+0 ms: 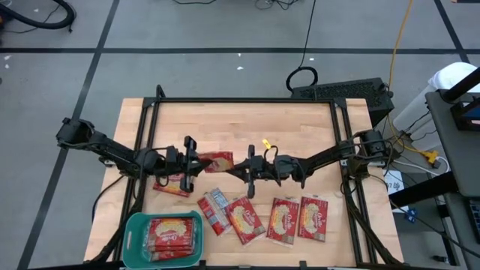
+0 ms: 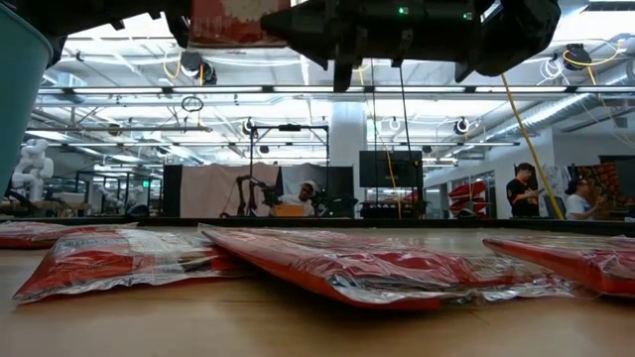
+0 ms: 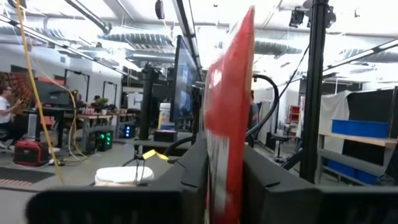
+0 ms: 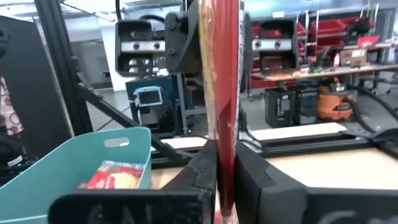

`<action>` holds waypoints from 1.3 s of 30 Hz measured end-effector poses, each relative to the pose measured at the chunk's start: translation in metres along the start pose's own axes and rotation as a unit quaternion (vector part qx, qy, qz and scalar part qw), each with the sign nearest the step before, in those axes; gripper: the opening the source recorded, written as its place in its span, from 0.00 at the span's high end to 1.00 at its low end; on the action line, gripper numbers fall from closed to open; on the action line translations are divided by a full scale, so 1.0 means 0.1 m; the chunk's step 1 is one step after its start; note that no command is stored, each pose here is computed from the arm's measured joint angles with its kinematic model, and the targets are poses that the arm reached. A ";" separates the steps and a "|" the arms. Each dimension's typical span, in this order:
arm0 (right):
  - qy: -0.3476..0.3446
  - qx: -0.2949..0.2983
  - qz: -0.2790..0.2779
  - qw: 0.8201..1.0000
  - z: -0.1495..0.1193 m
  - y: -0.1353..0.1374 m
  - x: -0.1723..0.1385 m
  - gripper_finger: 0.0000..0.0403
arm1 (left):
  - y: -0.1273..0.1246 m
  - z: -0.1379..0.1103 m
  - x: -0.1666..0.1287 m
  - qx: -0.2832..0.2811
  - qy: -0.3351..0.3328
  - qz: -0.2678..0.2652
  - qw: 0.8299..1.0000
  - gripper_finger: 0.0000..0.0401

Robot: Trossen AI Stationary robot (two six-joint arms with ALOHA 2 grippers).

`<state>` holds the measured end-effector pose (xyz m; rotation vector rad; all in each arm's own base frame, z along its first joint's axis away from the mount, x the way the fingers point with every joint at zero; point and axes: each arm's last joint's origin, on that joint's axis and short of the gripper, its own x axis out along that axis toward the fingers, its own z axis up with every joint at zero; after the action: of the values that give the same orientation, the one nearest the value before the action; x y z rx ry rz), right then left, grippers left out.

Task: Sort popcorn bags into baskets
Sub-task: Put the red popcorn bag into the blue container

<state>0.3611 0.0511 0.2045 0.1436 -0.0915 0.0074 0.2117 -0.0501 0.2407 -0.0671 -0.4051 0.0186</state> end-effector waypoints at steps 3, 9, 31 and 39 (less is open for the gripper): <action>0.015 0.010 0.010 1.000 -0.03 0.01 0.00 0.97 | 0.00 0.00 0.00 -0.002 0.000 0.002 1.000 0.76; 0.062 0.035 0.004 0.997 -0.11 0.00 -0.01 0.98 | 0.01 0.02 -0.01 -0.003 -0.001 0.010 1.000 0.65; 0.264 0.217 0.241 0.908 -0.01 -0.23 -0.18 0.99 | -0.17 0.79 -0.19 0.151 0.201 -0.028 0.968 0.54; 0.298 0.294 0.281 0.864 0.04 -0.51 -0.21 0.98 | -0.58 0.59 -0.01 0.345 0.288 -0.133 0.883 0.54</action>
<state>0.3405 0.0001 0.1989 0.7169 0.5013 0.6701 0.1879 -0.1043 0.2990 0.6803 0.2100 -0.1268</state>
